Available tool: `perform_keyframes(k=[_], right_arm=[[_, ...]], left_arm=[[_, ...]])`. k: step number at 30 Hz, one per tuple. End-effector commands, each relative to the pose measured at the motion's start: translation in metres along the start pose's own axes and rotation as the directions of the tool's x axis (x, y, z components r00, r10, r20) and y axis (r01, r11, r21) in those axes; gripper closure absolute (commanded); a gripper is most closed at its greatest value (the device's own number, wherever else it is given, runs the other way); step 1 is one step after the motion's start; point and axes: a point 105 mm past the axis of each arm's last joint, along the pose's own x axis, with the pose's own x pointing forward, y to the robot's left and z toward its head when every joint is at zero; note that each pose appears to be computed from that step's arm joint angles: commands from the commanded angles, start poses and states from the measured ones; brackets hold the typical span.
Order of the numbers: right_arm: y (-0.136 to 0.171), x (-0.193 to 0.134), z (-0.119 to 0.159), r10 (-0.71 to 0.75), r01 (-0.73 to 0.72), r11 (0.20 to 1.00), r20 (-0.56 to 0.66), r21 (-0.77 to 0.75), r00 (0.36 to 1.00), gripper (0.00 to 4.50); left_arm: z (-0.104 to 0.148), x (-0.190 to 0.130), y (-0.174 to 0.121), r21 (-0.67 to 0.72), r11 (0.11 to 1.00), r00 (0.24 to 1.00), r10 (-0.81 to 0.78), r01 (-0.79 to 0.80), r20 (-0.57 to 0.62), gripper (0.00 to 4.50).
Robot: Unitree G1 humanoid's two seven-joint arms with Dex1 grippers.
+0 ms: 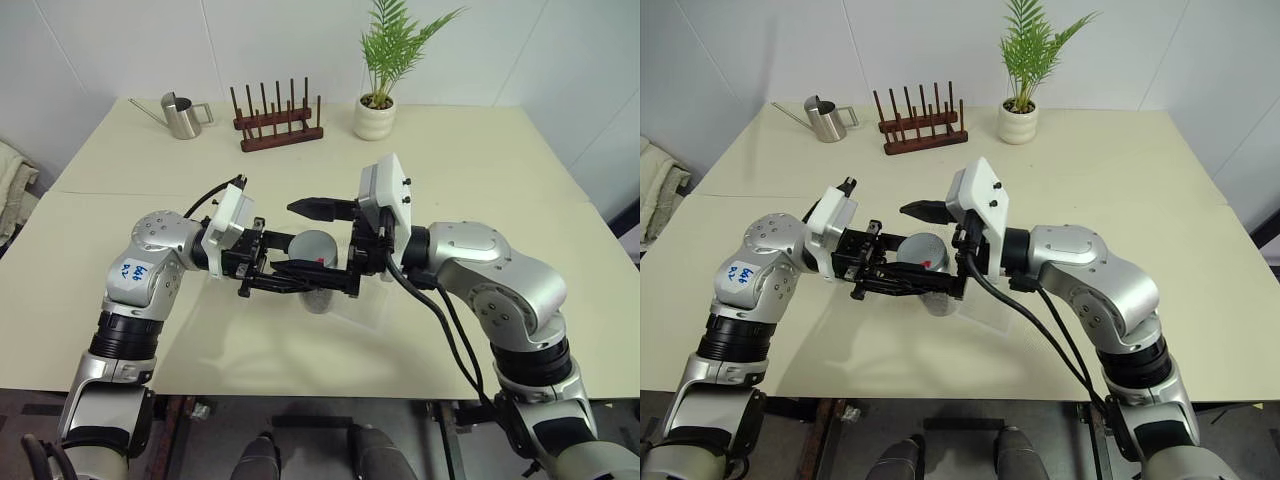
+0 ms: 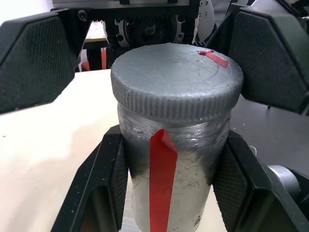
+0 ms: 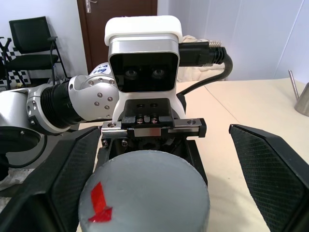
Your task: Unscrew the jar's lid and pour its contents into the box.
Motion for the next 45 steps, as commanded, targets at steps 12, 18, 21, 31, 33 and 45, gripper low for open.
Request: perform_keyframes(k=[12,18,21,31,33,45], right_arm=[[-0.038,-0.030,0.009,-0.170,0.162,0.981,-0.067,-0.103,0.983,0.02],[-0.042,-0.051,0.009,-0.223,0.211,0.971,-0.101,-0.116,0.970,0.02],[-0.041,-0.054,0.010,-0.231,0.219,0.969,-0.102,-0.114,0.968,0.02],[-0.035,-0.068,0.016,-0.262,0.253,0.963,-0.098,-0.099,0.960,0.02],[-0.032,-0.070,0.019,-0.254,0.246,0.965,-0.089,-0.092,0.963,0.02],[-0.021,-0.043,0.033,-0.204,0.205,0.979,0.043,-0.016,0.978,0.02]], left_arm=[[0.008,-0.002,-0.002,0.060,0.998,1.000,-0.012,0.013,-0.020,2.48],[0.007,-0.011,0.005,0.050,0.998,0.999,0.044,-0.043,-0.005,2.48],[0.006,-0.012,0.006,0.046,0.998,0.999,0.049,-0.049,-0.002,2.48],[0.002,-0.017,0.009,0.015,0.998,0.997,0.069,-0.069,0.020,2.48],[0.002,-0.018,0.009,0.012,0.998,0.998,0.068,-0.068,0.019,2.48],[0.006,-0.008,0.012,0.023,0.999,0.998,0.033,-0.034,0.050,2.48]])
